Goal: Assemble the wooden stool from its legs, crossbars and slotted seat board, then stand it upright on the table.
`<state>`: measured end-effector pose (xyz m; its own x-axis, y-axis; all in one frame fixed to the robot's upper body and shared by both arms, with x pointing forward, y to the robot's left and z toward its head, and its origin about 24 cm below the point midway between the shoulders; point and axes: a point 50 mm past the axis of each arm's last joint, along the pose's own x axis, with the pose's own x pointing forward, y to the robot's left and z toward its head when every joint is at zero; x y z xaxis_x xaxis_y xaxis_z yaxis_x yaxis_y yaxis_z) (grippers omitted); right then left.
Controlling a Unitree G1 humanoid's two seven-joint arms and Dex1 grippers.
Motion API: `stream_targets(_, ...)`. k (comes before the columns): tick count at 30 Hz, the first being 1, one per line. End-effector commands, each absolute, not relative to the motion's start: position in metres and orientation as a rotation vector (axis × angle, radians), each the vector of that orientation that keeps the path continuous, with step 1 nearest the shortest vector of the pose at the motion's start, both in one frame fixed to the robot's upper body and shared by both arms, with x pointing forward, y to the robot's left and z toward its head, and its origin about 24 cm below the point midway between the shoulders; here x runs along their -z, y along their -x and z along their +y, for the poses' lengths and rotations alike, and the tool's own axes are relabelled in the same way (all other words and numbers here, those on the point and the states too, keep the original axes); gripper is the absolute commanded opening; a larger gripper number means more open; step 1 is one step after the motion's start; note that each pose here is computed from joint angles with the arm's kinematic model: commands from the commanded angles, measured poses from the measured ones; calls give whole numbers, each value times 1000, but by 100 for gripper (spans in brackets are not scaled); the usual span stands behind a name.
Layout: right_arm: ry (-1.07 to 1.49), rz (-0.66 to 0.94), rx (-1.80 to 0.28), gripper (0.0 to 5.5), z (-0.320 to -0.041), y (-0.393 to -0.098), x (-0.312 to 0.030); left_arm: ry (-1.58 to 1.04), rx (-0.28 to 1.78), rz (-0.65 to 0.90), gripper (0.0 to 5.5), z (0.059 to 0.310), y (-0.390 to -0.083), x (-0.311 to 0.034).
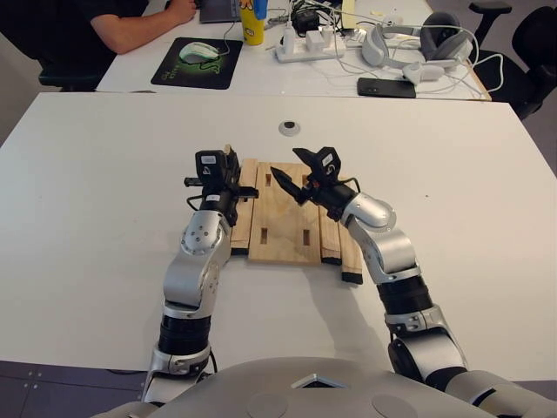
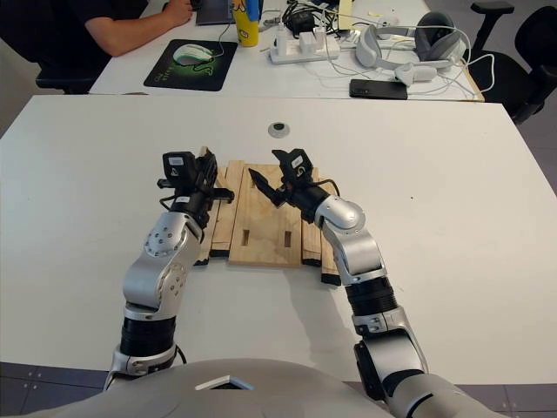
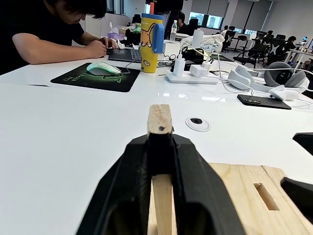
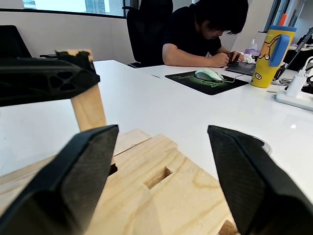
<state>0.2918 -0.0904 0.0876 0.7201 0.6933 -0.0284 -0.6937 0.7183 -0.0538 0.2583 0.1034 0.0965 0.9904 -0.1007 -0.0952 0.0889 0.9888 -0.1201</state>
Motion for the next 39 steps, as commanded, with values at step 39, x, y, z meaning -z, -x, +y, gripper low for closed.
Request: stream_targets(39,238,348,-728,337,-106,-263,-19,-69,321,370,44,93,-244,-52)
